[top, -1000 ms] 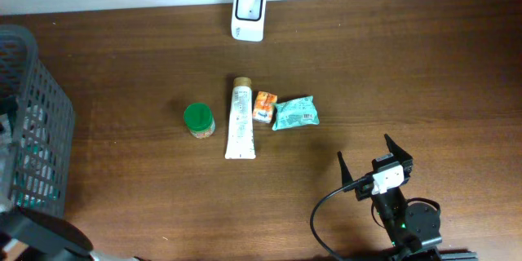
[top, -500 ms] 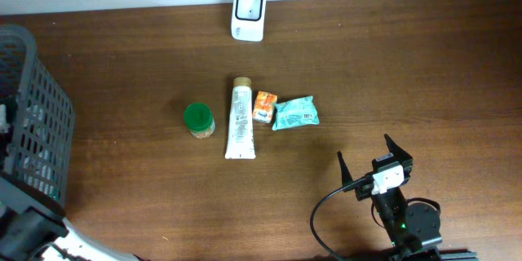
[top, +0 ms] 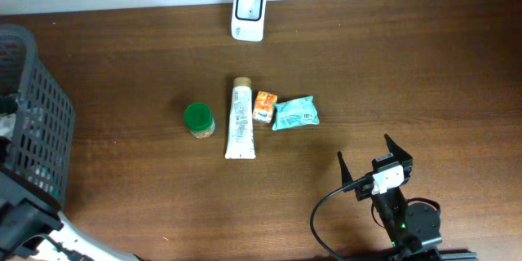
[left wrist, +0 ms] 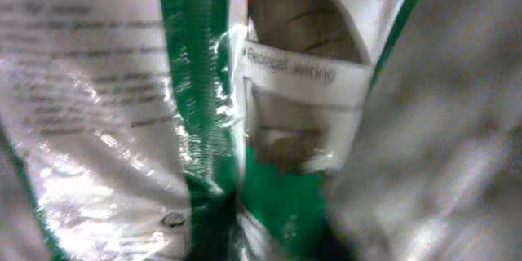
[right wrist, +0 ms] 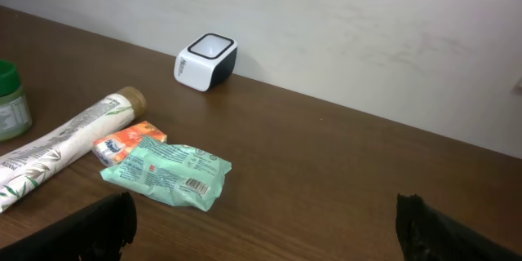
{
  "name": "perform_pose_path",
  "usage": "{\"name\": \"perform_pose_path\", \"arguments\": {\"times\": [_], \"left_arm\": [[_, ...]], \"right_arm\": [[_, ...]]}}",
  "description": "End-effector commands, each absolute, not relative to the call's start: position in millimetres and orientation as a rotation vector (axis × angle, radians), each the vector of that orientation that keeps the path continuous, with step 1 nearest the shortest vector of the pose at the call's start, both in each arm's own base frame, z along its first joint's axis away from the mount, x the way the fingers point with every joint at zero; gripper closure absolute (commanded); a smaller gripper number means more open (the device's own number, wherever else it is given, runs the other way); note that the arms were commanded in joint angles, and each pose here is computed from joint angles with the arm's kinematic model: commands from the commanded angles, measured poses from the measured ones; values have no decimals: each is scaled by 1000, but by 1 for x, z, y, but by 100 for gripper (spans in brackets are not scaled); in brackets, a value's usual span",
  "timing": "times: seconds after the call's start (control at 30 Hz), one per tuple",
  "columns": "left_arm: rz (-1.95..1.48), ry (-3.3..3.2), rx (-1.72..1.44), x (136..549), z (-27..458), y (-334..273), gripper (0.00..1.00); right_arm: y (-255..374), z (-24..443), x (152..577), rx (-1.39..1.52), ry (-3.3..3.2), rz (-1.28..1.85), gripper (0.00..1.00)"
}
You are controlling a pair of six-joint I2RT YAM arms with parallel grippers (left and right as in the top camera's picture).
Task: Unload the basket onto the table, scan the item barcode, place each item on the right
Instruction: 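Return the left gripper to the basket and grasp the green 3M glove bag, then pull the glove bag out and lay it flat left of the jar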
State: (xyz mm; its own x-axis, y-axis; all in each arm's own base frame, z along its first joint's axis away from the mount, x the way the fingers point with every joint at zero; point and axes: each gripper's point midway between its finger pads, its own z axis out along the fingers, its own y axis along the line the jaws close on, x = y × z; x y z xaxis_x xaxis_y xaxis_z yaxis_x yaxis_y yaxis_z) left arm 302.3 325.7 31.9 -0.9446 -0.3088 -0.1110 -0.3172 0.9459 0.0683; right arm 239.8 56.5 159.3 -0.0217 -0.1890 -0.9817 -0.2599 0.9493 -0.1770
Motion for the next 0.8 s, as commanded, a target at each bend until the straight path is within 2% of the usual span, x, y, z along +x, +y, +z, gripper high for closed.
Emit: {"name": "perform_pose_path", "arguments": {"times": [0.0,0.17,0.27,0.53,0.63,0.77], "left_arm": [[91,3064,-494,293,10,322,100],[135,3017,-516,298,33,326,100],[215,2930,-538,305,69,334,100],[478,2444,-699,312,251,339,100],[525,2247,-690,310,318,319,100],[501,2113,-542,325,373,273,100]], "right_arm": [[58,157,239,-356,1605,62,2],[58,157,239,-356,1605,62,2],[58,157,239,-356,1605,63,2],[58,157,239,-356,1605,63,2],[58,157,239,-356,1605,63,2],[58,157,239,-356,1605,62,2]]}}
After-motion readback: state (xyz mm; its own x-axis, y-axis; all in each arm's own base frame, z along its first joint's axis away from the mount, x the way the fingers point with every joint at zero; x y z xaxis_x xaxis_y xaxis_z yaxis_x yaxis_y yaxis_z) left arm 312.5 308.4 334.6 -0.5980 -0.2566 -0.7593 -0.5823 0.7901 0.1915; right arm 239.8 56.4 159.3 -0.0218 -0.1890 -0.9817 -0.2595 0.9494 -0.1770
